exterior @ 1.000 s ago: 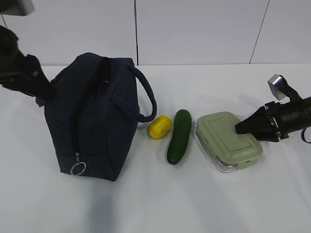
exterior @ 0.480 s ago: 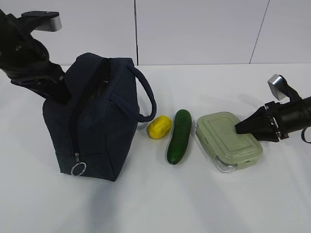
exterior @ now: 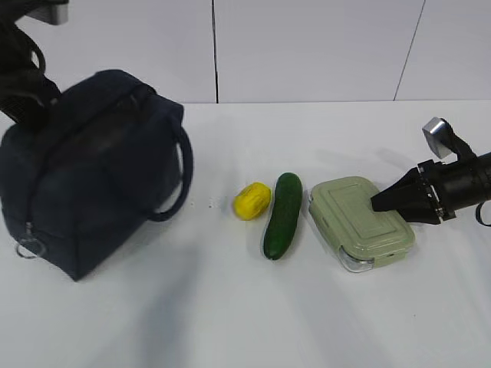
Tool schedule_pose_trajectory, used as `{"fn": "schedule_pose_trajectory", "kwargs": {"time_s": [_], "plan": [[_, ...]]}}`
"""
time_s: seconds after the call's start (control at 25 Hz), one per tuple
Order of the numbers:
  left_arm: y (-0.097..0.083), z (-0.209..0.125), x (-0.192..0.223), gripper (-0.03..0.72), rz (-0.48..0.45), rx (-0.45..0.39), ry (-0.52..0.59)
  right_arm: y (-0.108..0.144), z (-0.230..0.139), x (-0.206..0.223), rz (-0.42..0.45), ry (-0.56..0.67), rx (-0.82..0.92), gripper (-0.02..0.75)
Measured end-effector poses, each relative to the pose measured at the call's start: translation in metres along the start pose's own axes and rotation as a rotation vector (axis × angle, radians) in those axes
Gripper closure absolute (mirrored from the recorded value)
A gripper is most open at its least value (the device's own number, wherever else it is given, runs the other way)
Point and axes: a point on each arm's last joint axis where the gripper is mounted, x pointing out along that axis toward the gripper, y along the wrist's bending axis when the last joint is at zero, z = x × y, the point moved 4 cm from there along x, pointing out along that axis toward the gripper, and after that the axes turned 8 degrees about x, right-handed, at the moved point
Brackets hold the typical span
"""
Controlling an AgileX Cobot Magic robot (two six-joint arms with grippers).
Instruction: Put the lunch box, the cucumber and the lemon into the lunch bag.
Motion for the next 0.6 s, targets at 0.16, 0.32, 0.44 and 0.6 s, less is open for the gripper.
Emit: {"fn": "schedule_pose_trajectory", "kwargs": {"time_s": [0.16,0.32,0.44,0.6], "plan": [[0.018,0.005,-0.020,0.667,0.081,-0.030,-0.007,0.000,0.000,0.000,0.000,0.000,0.002,0.360],[0.002,0.019,-0.025,0.669,0.027,-0.032,-0.061,0.000,0.000,0.000,-0.001,0.001,0.003,0.360],[-0.014,0.027,-0.010,0.669,-0.025,-0.016,-0.043,0.000,0.000,0.000,-0.001,0.001,0.005,0.360],[-0.022,0.032,0.016,0.670,-0.078,-0.018,0.001,0.000,0.000,0.000,-0.001,0.000,0.004,0.360]]}}
